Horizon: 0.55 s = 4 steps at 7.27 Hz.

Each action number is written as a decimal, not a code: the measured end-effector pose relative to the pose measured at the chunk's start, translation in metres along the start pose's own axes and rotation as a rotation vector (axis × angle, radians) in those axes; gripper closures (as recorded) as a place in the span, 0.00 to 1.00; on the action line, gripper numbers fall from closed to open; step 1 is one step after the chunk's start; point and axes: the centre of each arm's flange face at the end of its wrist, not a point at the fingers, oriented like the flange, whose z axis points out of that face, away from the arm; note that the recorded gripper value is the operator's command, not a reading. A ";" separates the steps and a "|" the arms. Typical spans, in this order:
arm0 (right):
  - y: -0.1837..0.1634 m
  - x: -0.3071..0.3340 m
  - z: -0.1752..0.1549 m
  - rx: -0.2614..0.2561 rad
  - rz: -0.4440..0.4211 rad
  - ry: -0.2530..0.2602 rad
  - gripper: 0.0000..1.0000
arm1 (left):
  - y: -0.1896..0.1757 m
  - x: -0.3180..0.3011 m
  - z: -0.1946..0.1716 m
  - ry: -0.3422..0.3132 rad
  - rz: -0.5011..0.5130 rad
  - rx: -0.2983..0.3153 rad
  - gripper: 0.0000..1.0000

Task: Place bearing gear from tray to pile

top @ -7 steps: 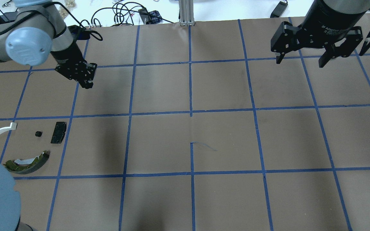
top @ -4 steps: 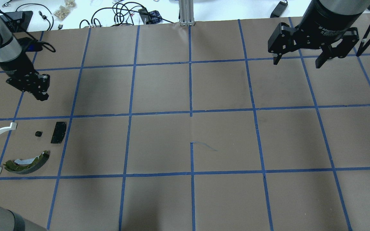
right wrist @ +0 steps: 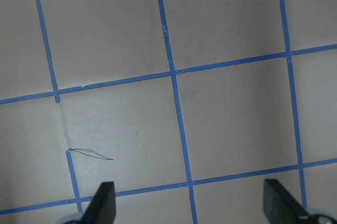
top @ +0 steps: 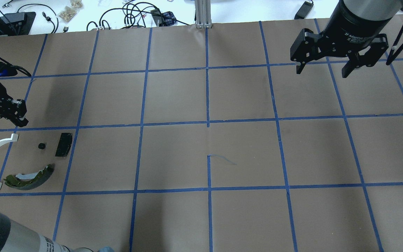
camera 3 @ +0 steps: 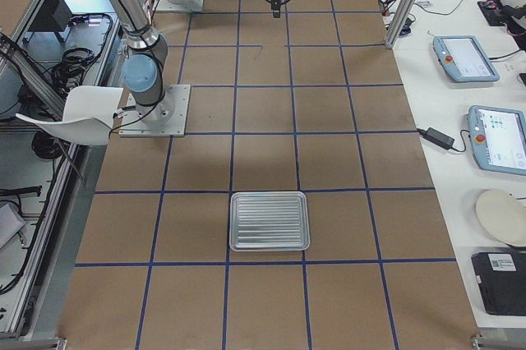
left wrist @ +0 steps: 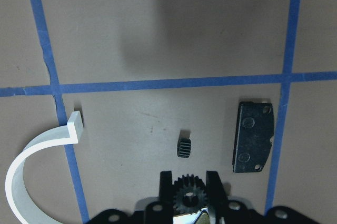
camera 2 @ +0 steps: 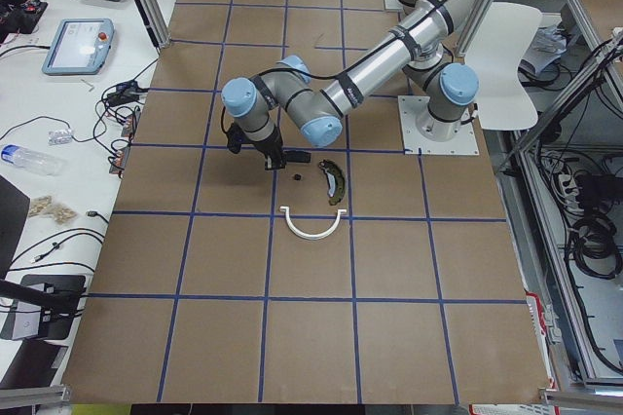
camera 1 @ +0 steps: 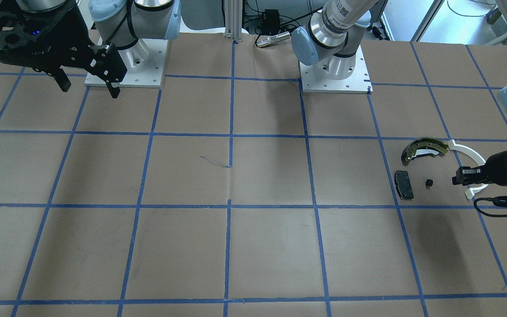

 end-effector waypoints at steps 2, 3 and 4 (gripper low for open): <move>0.001 -0.001 0.001 -0.001 0.000 -0.001 0.00 | -0.003 -0.006 0.031 -0.025 0.064 0.031 1.00; 0.001 -0.001 0.001 -0.001 0.000 -0.001 0.00 | -0.001 -0.005 0.046 -0.035 0.077 0.044 1.00; 0.001 -0.001 0.001 -0.001 0.000 -0.001 0.00 | 0.002 -0.004 0.058 -0.036 0.082 0.045 1.00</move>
